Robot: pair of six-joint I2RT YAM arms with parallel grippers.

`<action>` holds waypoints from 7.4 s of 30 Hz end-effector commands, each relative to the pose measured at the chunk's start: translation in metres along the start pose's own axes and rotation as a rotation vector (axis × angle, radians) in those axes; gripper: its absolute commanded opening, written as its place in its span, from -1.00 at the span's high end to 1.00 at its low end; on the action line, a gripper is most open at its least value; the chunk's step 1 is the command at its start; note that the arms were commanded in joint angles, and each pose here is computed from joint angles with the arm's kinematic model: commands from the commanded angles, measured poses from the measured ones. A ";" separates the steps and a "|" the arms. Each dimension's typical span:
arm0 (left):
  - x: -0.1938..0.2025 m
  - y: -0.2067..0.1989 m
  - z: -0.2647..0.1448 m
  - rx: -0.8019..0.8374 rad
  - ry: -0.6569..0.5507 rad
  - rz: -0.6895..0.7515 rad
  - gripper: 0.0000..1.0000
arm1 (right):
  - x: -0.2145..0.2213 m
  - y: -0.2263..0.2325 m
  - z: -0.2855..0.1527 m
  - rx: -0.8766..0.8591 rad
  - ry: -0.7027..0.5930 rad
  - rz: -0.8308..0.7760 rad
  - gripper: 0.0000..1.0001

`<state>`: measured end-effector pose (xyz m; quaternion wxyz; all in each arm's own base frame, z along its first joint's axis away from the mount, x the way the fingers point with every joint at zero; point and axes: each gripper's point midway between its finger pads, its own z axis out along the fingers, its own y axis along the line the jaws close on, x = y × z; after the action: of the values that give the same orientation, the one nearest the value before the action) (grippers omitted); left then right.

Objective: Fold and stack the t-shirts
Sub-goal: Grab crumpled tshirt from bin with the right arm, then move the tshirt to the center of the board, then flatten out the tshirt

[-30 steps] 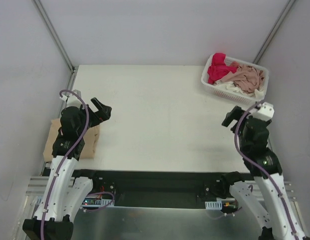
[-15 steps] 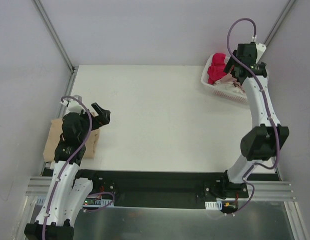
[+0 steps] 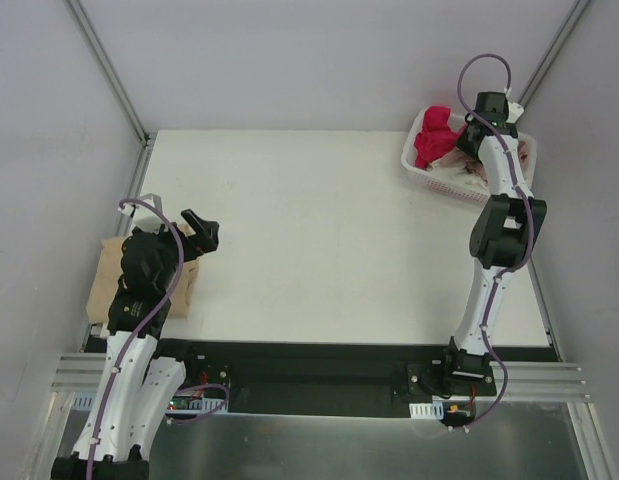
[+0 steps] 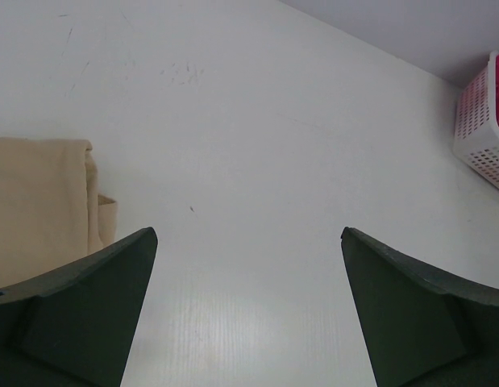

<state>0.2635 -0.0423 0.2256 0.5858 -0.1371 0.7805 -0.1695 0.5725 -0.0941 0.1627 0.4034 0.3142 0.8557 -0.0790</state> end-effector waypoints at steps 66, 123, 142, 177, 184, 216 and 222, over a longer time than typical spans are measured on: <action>0.129 -0.012 0.001 0.127 0.426 -0.330 -0.99 | 0.219 0.010 -0.317 -0.556 0.040 -0.473 -0.93; 0.221 -0.068 -0.016 0.084 0.804 -0.174 -0.97 | 0.367 0.018 -0.350 -0.519 0.044 -0.608 0.99; 0.291 -0.118 0.012 0.061 1.017 0.112 0.03 | 0.199 -0.055 -0.337 -0.492 -0.168 -0.217 0.98; -0.236 -0.235 -0.266 1.017 -0.235 -0.074 1.00 | -0.057 -0.155 -0.704 -1.328 -0.917 0.028 0.99; -0.273 -0.224 -0.313 1.104 -0.326 -0.092 1.00 | -0.068 -0.180 -0.762 -1.508 -1.060 0.071 0.99; -0.011 -0.015 0.171 -0.418 0.450 0.117 -0.99 | 0.107 0.161 -0.220 -0.636 -0.047 -0.551 -0.93; 0.075 -0.026 0.127 -0.363 0.644 0.059 -0.99 | 0.161 0.089 -0.212 -0.491 0.098 -0.571 -0.93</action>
<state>0.4106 -0.0711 0.1697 0.3418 -0.1630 0.9255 0.0082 0.4362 0.1537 0.1908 0.3860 -0.0749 0.9180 0.0505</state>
